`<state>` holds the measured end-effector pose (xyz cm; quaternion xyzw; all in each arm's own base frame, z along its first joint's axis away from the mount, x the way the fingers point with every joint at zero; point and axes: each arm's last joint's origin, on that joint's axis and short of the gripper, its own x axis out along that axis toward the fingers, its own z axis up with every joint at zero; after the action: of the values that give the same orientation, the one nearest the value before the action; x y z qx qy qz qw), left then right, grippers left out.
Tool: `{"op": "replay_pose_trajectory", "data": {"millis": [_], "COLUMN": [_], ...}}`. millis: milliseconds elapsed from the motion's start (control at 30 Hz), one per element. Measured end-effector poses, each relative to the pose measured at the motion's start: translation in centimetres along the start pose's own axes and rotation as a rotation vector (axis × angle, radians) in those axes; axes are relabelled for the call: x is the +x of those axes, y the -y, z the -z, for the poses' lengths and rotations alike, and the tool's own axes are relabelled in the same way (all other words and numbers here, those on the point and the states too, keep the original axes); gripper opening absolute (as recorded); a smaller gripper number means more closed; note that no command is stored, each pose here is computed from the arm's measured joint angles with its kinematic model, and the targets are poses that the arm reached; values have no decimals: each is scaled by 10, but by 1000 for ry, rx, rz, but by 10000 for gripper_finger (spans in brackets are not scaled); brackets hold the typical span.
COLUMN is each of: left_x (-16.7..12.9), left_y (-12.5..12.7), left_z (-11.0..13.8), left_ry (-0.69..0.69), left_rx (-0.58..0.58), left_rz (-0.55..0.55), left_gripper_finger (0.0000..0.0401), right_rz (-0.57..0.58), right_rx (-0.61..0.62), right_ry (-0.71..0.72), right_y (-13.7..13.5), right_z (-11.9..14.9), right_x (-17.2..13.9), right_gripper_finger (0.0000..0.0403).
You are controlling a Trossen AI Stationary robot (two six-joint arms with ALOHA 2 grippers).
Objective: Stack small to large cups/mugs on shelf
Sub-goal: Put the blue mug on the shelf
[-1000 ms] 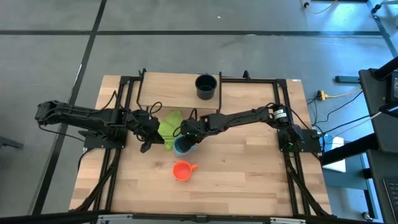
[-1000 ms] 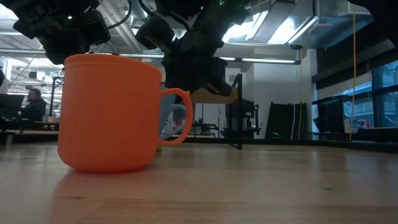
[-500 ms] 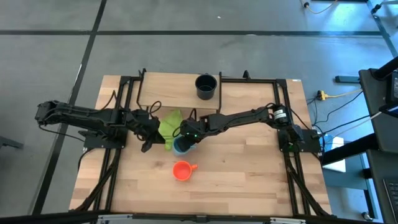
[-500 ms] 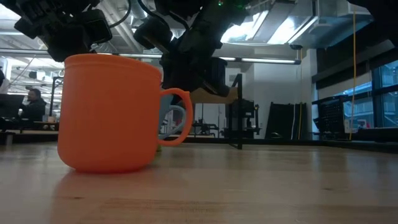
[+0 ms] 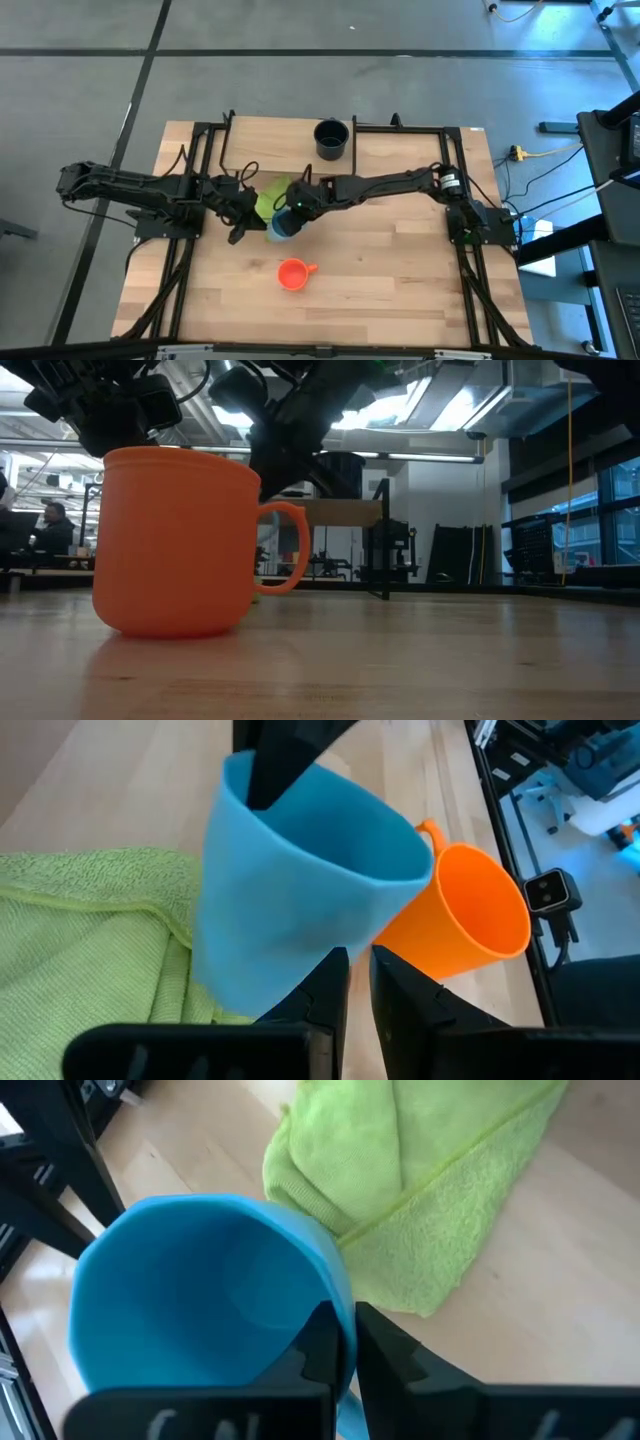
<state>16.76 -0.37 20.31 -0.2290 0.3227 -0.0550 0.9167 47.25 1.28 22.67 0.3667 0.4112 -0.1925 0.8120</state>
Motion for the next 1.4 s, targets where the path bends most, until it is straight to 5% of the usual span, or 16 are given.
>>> {"op": "replay_pose_trajectory", "data": {"millis": [1100,1400], "left_x": [0,0], "left_y": [-2,-3], "left_z": [-1,-2], "left_ry": [22,44], "left_rx": [10,6], "left_rz": [-57,-99], "left_gripper_finger": [41,41], "right_rz": [28,39], "right_rx": [-46,-137], "right_ry": [-38,42], "right_y": [4,-9], "right_z": [-9,-37], "right_x": [-10,-45], "right_gripper_finger": [24,24]}}
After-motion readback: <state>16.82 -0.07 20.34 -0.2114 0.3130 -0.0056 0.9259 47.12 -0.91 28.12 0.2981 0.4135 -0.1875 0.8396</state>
